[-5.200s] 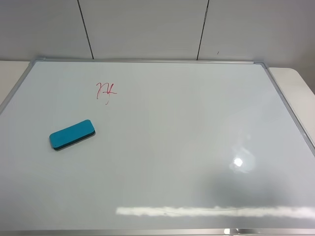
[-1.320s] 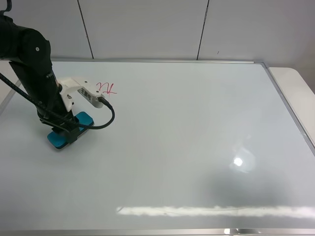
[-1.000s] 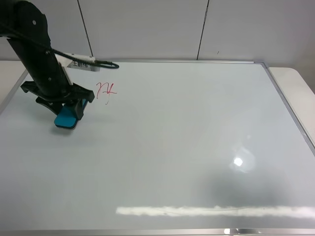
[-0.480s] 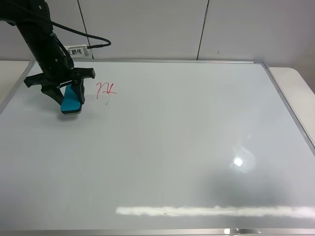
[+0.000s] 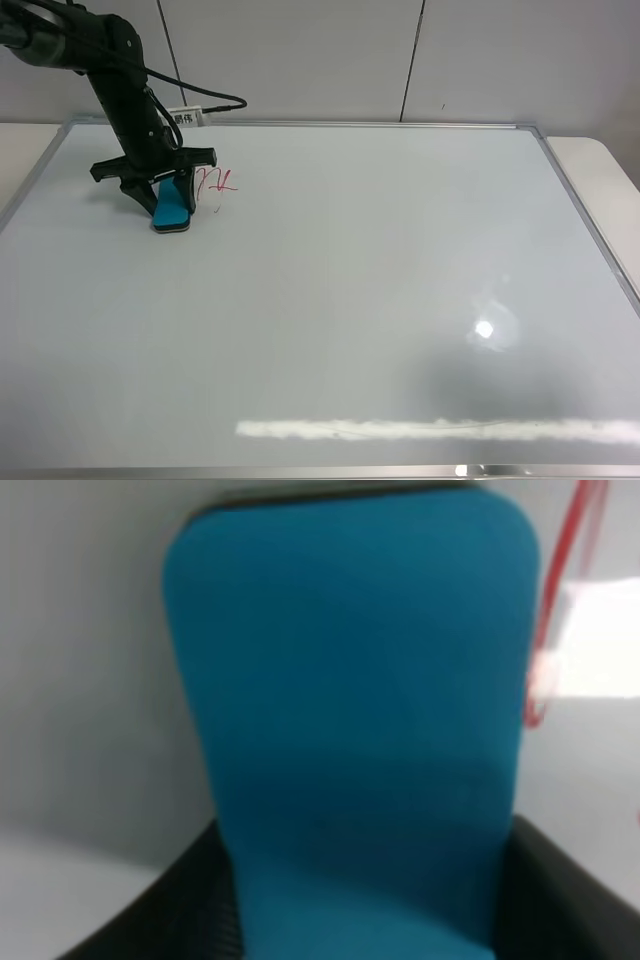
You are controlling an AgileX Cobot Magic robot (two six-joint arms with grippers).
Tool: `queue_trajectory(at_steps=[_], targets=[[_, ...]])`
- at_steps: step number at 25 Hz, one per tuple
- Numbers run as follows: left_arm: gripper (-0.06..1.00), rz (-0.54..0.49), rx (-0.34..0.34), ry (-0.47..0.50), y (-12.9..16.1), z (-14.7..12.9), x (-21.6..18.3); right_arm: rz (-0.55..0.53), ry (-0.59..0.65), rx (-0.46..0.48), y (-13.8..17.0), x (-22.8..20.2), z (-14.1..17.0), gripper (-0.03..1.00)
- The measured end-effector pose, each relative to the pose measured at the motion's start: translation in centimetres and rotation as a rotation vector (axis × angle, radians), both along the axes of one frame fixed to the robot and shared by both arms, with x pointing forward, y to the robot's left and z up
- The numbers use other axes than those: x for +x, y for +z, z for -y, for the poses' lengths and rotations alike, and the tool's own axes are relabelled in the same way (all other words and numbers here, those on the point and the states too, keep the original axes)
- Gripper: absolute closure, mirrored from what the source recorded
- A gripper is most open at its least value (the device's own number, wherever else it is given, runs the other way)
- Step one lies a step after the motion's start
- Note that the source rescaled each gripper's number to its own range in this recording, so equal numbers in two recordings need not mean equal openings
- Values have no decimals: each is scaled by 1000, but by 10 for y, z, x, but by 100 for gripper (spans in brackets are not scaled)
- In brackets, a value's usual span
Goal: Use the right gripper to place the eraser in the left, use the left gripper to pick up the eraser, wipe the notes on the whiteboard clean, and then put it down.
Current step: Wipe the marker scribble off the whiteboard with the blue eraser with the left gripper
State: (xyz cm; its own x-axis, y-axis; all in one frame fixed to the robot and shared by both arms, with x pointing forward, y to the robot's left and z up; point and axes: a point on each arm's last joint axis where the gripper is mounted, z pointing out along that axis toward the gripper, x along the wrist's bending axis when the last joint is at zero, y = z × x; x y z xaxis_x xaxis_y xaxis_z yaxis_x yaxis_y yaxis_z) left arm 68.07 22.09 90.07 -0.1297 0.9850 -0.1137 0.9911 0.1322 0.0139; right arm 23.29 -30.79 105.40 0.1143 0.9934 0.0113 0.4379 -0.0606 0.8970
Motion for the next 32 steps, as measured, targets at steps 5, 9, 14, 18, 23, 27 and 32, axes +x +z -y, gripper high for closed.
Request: queue_trajectory(at_steps=[5,9,14,18,23,27,32], targets=[[91,7,-1,-21,-1,10,7,0,0,-1,0,0,0,-3],[91,28,-6,-55,-1,28,12,0,0,-1,0,0,0,-3],[91,49,-16,-117,-1,69,15,0,0,-1,0,0,0,-3],[91,39,-20,-193,-3,106,10,0,0,-1,0,0,0,-3],[91,10,-29,-216,-5,119,13,0,0,-1,0,0,0,-3],[91,3,-23,-196,-4,94,24,0,0,-1,0,0,0,-3],[91,19,-12,-133,-3,32,44,0,0,-1,0,0,0,-3]])
